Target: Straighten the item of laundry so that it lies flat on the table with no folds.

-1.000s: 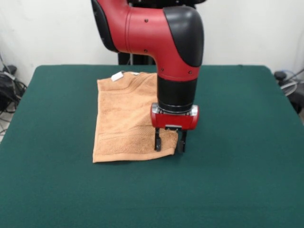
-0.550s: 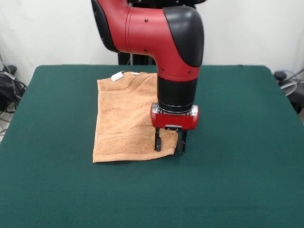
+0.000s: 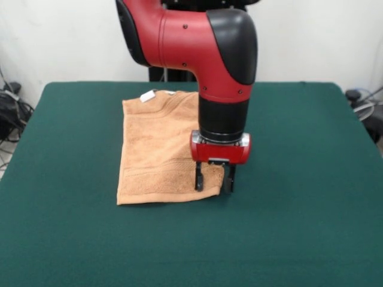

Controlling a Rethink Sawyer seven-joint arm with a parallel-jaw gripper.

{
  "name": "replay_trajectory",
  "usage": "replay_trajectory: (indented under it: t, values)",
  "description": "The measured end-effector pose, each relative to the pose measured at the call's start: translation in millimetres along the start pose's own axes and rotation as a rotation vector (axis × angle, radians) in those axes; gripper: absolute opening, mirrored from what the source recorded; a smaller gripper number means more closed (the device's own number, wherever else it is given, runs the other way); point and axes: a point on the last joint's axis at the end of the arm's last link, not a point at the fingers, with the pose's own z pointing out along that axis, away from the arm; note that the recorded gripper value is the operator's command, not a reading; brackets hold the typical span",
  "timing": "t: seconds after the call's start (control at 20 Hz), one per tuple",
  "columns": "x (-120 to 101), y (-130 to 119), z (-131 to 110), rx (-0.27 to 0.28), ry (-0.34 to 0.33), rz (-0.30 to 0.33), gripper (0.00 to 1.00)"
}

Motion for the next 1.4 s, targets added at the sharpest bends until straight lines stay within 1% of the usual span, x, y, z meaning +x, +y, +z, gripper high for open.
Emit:
replay_trajectory:
  t: [0.05,0.1,0.75,1.4]
  values:
    - [0.0,0.0,0.0,0.000,0.000,0.000,1.00]
    - [-0.1,-1.1,0.0,0.002,-0.001,0.001,0.00]
    - [0.3,-0.4,-1.1,0.027,-0.015,-0.020,0.00]
    - [0.4,-0.1,-1.3,0.028,-0.015,-0.022,0.00]
